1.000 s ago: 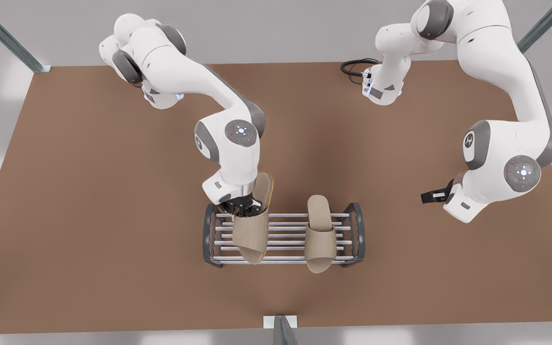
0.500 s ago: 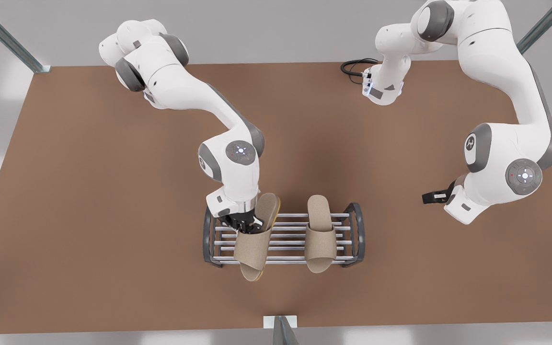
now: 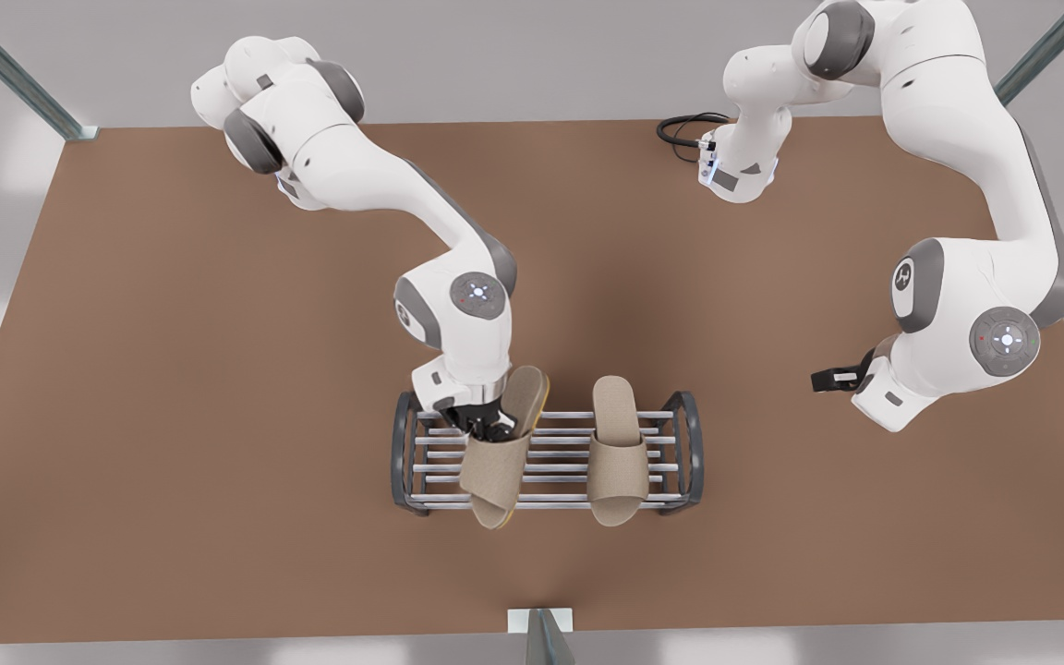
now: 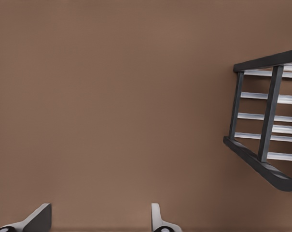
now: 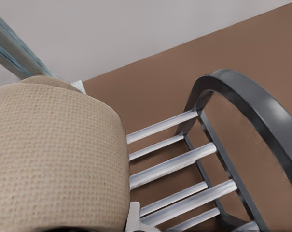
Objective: Place the right shoe on the shoe rack with the right arm, and place the left shoe on the shoe rack with the left arm
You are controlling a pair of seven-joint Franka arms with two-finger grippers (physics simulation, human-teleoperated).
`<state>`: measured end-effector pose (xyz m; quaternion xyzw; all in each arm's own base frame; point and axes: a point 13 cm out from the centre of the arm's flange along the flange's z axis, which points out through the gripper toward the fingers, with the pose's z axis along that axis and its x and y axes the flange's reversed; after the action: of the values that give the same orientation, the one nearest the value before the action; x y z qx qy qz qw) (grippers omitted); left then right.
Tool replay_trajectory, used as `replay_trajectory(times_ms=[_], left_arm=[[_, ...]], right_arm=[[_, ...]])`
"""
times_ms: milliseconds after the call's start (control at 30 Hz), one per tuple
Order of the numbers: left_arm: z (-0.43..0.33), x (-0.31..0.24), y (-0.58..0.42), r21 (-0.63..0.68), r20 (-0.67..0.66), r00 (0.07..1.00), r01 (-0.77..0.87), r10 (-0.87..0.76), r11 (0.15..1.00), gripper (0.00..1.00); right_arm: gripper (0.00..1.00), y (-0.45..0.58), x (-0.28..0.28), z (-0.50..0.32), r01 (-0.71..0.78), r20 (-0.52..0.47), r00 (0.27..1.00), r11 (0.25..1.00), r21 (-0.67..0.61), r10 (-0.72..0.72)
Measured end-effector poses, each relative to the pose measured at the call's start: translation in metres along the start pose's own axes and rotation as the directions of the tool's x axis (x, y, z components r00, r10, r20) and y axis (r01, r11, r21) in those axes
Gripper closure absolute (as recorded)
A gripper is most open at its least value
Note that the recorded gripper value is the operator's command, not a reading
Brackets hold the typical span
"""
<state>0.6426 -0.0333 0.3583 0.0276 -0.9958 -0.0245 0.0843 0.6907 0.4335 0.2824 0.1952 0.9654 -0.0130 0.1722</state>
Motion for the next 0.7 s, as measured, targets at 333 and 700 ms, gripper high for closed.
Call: replay_trajectory(times_ms=[333, 700], left_arm=[[0.001, 0.0, 0.0, -0.003, -0.001, 1.0, -0.006, 0.006, 1.0, 0.0], [0.001, 0.0, 0.001, -0.003, -0.002, 1.0, -0.009, 0.009, 1.0, 0.0]], right_arm=[[0.0, -0.006, 0.004, 0.003, 0.034, -0.012, 0.999, 0.999, 0.021, -0.033], [0.0, 0.027, 0.059, -0.044, 0.1, -0.074, 0.992, 0.994, -0.03, -0.102]])
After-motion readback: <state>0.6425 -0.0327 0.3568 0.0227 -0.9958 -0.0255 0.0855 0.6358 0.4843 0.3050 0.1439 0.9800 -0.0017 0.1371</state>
